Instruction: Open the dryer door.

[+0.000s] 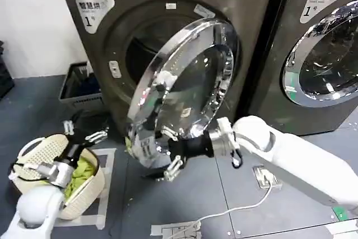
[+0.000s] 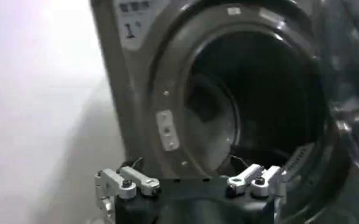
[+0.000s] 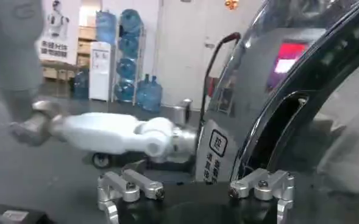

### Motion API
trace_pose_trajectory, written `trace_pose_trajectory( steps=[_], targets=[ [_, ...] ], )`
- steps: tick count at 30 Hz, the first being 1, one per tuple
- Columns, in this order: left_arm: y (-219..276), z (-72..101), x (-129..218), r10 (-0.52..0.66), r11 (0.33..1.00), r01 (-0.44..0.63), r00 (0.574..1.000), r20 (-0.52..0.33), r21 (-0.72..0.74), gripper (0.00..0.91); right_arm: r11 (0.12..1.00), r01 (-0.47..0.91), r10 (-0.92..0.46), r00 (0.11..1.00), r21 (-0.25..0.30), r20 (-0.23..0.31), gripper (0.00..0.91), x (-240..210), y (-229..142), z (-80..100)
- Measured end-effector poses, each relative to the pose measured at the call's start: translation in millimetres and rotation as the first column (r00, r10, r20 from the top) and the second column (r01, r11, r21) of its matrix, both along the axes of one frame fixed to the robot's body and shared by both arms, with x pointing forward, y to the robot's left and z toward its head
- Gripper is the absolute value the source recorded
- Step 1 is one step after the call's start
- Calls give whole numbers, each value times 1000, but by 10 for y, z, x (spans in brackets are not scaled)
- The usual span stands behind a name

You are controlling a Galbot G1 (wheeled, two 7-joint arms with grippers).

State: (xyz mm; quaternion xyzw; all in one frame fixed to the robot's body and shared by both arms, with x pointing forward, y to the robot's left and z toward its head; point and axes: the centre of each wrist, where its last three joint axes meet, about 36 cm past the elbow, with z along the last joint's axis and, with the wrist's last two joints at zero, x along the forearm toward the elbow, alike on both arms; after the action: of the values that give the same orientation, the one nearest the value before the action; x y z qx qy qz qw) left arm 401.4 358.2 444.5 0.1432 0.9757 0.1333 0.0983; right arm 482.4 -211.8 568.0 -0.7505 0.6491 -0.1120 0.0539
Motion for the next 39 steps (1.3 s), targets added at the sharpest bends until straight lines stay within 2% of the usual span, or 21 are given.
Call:
trace_pose_trajectory(
  steps=[6,9,15,19,25,32,39],
  targets=[
    [-178,-32,188,-92,995,92,996,-17,26,907,1000,11,-11,999,4,33,907,-132,-291,79],
    [-298,-59,278,-139,990,139,990,-26,32,907,999,48,-50,996,25,69,907,-185,-470,157],
    [-528,-80,466,-222,974,223,975,-32,43,907,984,175,-178,979,44,101,907,-312,-979,173],
    [-712,-81,556,-278,959,279,960,-30,47,907,968,250,-252,961,36,115,907,-433,-1258,172],
    [-965,-75,638,-357,932,358,934,-28,54,907,905,422,-424,896,49,134,907,-520,-1565,180],
    [-1187,-139,700,-442,893,443,896,-31,71,907,853,521,-520,840,40,151,907,-685,-1905,145],
    [-1429,-128,767,-509,858,509,861,-21,62,907,770,632,-637,755,87,158,907,-1107,-2280,45]
  ],
)
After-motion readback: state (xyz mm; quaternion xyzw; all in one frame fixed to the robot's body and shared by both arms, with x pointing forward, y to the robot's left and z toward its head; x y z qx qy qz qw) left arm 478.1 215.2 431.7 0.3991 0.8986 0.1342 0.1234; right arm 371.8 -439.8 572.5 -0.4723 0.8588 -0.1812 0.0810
